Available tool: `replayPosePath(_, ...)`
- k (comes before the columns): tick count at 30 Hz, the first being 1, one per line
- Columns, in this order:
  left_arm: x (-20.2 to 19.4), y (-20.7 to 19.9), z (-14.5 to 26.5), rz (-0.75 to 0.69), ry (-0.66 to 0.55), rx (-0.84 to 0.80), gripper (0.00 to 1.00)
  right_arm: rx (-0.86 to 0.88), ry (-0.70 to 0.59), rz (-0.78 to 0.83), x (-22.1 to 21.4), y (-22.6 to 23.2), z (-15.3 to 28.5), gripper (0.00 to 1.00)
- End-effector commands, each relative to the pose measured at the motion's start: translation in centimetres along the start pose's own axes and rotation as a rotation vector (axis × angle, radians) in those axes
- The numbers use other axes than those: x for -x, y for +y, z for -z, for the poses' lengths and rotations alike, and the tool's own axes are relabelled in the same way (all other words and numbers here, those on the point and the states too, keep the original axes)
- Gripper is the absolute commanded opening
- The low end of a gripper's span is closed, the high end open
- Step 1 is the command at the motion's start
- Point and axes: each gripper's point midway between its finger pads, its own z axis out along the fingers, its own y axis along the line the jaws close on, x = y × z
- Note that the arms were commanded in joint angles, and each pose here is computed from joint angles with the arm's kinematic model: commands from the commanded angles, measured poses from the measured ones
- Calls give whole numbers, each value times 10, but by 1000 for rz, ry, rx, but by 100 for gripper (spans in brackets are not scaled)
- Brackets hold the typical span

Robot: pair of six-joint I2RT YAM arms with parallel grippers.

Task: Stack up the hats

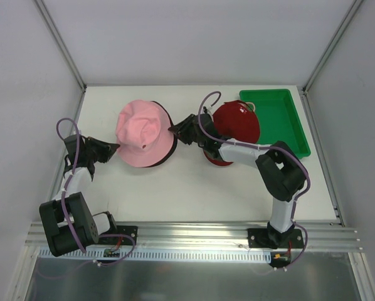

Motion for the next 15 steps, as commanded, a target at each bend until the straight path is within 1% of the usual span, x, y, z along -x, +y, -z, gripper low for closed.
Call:
replayPosePath(1, 12, 10, 1, -17, -51, 52, 0, 63, -47, -14, 9, 22, 4, 27)
replayPosePath(2, 13, 10, 1, -17, -53, 52, 0, 58, -47, -13, 9, 21, 4, 25)
replayPosePath(3, 13, 10, 2, -18, -55, 52, 0, 57, -45, -13, 8, 20, 3, 19)
replayPosePath(9, 15, 9, 4, -28, -69, 64, 0, 53, -54, -9, 10, 19, 4, 0)
replayPosePath(13, 17, 10, 7, -30, -80, 83, 0, 4, -63, 33, 14, 14, 5, 0)
replayPosePath(14, 20, 9, 8, -32, -91, 85, 0, -70, -46, 55, 10, -1, 6, 0)
replayPosePath(15, 20, 9, 9, -31, -92, 87, 0, -75, -55, 75, 16, 9, 6, 0)
